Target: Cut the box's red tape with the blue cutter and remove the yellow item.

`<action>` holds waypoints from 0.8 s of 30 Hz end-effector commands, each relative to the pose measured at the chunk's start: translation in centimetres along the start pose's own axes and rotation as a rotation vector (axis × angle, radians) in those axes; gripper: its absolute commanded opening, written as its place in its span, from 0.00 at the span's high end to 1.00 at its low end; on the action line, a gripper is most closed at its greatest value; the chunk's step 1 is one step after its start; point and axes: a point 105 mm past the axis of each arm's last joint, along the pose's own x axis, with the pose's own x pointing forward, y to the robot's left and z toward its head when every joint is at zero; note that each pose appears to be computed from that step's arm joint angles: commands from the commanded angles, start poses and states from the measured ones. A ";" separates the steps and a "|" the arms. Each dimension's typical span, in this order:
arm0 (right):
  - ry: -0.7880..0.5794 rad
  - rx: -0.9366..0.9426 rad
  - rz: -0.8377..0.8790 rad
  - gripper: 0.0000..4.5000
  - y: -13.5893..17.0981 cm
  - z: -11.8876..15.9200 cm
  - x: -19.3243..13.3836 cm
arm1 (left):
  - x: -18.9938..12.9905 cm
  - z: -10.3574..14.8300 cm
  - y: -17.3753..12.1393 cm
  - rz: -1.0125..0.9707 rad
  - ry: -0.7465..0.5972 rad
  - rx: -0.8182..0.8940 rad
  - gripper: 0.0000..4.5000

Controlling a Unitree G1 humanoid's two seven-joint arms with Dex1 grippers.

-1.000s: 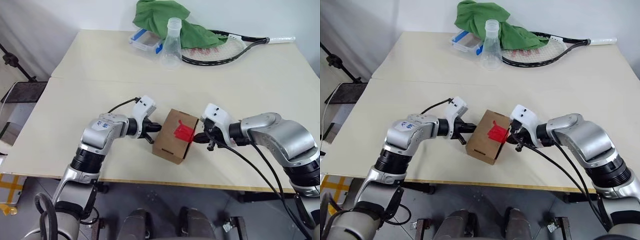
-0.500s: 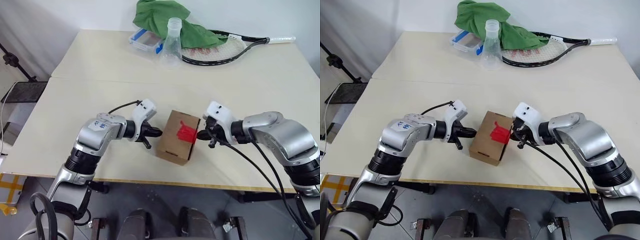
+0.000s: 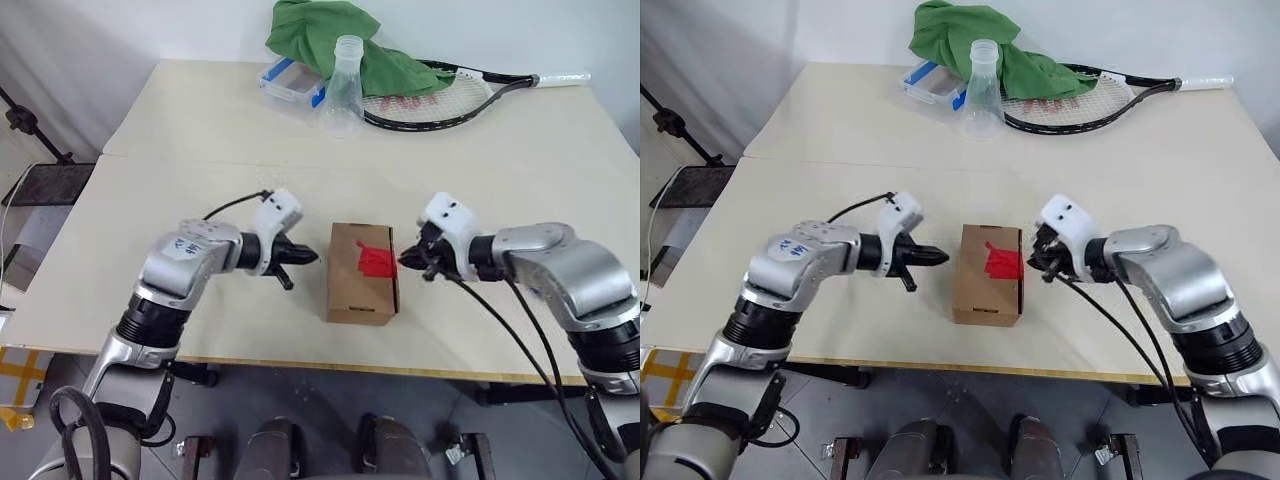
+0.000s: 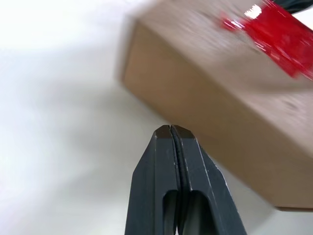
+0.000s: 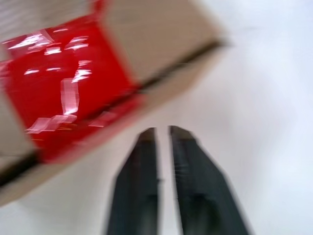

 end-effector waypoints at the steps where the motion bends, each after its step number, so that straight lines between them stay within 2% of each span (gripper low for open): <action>1: -0.071 0.010 -0.101 0.57 -1.8 2.1 -1.7 | -0.7 3.3 0.5 0.024 -0.111 0.087 1.00; 4: -0.116 0.043 -0.101 0.33 -1.8 3.3 -1.7 | -0.2 4.6 0.3 -0.001 -0.153 0.127 1.00; 8: -0.133 0.056 -0.102 0.04 -1.8 3.7 -1.0 | 1.0 5.0 0.1 -0.021 -0.140 0.166 1.00; 9: -0.130 0.051 -0.099 0.01 -1.6 3.6 -0.8 | 1.3 5.1 -0.1 -0.031 -0.141 0.176 1.00; 15: -0.095 0.061 -0.082 0.01 -1.1 2.2 0.9 | 2.4 5.1 -1.8 -0.135 -0.113 0.232 1.00; 20: -0.110 0.074 -0.079 0.01 -1.3 2.4 0.9 | 2.3 6.0 -2.6 -0.177 -0.145 0.260 1.00; 24: -0.091 0.063 -0.063 0.01 -1.0 1.9 1.0 | 2.6 5.8 -2.8 -0.193 -0.129 0.270 1.00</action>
